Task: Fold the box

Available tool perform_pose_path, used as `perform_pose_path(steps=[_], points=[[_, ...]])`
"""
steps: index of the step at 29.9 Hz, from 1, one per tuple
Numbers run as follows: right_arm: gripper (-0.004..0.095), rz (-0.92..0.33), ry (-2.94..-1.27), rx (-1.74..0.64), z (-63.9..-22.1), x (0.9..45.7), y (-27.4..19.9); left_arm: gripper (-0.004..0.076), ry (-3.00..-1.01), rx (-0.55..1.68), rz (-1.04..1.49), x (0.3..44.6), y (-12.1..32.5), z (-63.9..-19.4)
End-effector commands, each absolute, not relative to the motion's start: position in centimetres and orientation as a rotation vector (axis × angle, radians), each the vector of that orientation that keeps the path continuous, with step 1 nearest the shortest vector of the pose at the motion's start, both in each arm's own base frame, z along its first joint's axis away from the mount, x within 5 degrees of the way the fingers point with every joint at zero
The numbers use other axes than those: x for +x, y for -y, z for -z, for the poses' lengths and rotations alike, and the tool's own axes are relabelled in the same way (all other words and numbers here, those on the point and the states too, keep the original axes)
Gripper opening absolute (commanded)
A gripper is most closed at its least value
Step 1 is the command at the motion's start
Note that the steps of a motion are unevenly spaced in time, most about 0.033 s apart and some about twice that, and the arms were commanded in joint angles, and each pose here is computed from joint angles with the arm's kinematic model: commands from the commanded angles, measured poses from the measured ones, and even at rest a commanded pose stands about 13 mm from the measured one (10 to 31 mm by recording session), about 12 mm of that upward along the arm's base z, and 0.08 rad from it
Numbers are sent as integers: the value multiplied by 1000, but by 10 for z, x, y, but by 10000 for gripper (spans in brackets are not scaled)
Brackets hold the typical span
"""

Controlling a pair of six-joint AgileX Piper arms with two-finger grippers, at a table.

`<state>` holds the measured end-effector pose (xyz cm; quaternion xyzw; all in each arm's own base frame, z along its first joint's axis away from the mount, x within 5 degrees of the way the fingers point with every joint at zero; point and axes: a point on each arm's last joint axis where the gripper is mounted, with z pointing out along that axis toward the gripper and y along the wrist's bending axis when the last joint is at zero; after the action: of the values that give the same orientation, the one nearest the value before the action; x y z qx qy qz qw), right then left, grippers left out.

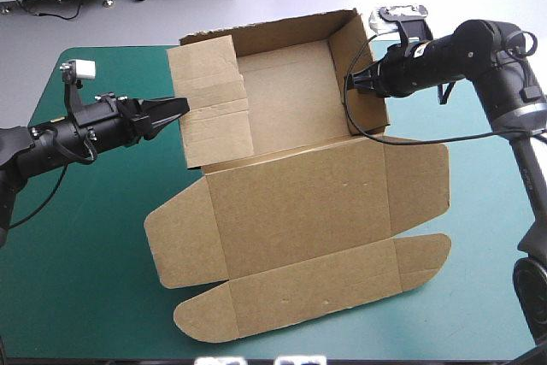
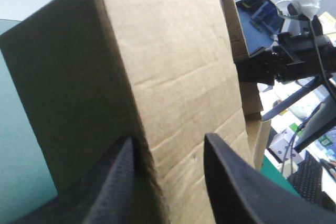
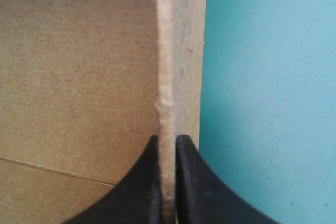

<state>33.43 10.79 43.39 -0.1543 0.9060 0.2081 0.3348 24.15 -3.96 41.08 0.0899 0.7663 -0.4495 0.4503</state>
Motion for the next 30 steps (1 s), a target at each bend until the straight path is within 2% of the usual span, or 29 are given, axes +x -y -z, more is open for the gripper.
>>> perform_pose_path(steps=[1, 8, 17, 25, 30], points=[[-17, -580, -2235, -386, -460, 322, -113, 313, -1833, 258, 1086, 234, 53, -435], [-17, -541, -2235, -394, -459, 321, -122, 317, -1898, 276, 926, 238, 73, -434], [-17, -501, -2246, -414, -458, 317, -132, 454, -1940, 302, 841, 238, 81, -429], [-17, -480, -2251, -412, -457, 313, -144, 454, -2009, 123, 783, 245, 72, -423], [-17, -454, -2240, -408, -455, 312, -157, 427, -2063, 64, 765, 254, 71, -414]])
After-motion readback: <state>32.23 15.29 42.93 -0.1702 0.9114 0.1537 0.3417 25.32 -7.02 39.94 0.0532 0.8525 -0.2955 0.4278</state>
